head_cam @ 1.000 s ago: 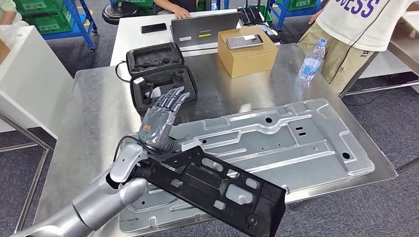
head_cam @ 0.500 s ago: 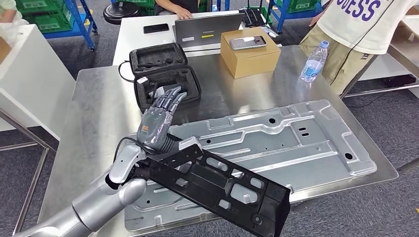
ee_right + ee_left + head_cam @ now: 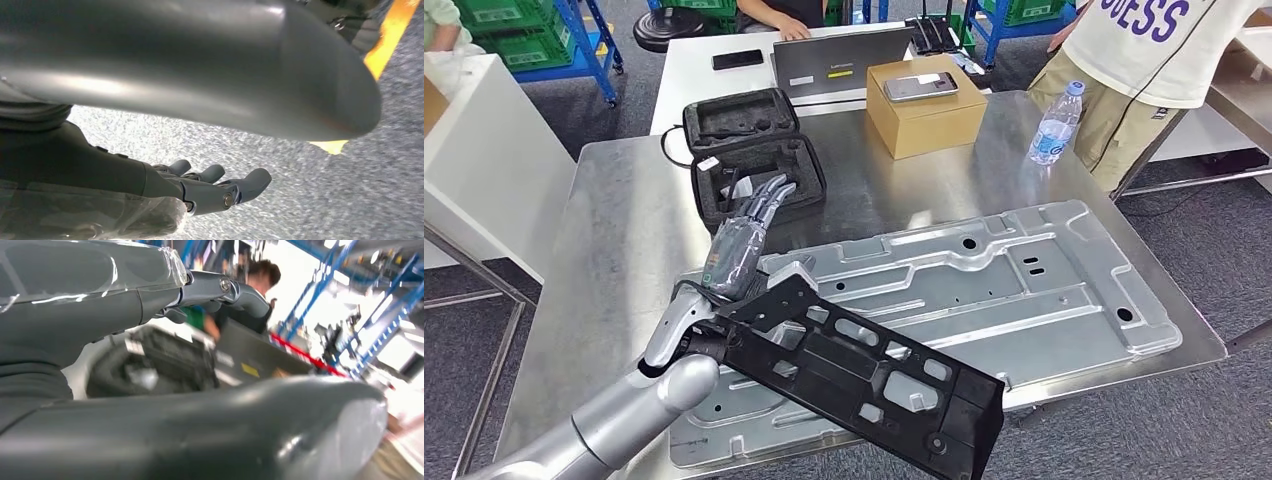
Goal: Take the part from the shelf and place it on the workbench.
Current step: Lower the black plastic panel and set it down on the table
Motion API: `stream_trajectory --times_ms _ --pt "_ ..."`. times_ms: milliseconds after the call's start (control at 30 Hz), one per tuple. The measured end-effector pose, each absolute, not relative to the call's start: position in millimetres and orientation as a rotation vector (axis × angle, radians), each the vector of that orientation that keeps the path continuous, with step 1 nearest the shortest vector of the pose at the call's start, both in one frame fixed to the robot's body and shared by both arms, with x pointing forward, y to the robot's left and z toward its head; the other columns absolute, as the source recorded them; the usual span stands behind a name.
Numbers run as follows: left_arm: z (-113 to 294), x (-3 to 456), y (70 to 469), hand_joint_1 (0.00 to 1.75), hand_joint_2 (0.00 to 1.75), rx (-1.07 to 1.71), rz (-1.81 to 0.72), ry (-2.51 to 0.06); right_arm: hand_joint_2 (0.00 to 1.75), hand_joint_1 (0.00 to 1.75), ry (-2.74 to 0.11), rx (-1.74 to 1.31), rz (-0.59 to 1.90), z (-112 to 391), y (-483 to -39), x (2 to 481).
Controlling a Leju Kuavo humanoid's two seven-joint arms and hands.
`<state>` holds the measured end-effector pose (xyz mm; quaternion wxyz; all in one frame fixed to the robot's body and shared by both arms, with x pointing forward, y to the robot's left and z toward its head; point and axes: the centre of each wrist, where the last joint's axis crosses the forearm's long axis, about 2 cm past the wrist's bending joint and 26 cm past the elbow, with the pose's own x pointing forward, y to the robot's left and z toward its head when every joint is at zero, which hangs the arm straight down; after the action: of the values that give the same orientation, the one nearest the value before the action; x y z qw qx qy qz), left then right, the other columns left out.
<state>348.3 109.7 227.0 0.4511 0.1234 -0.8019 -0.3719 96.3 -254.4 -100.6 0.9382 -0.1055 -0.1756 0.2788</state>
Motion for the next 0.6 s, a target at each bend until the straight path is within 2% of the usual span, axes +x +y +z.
stream_trajectory --times_ms 200,600 --pt "224.1 343.8 109.6 0.0 0.0 0.075 -0.812 -1.969 0.0 0.0 -0.36 -0.22 0.573 -101.3 -256.0 93.4" --pt "237.7 341.3 111.5 0.0 0.0 0.009 -0.736 -2.019 0.0 0.0 -0.35 -0.225 0.569 -102.7 -258.1 87.2"
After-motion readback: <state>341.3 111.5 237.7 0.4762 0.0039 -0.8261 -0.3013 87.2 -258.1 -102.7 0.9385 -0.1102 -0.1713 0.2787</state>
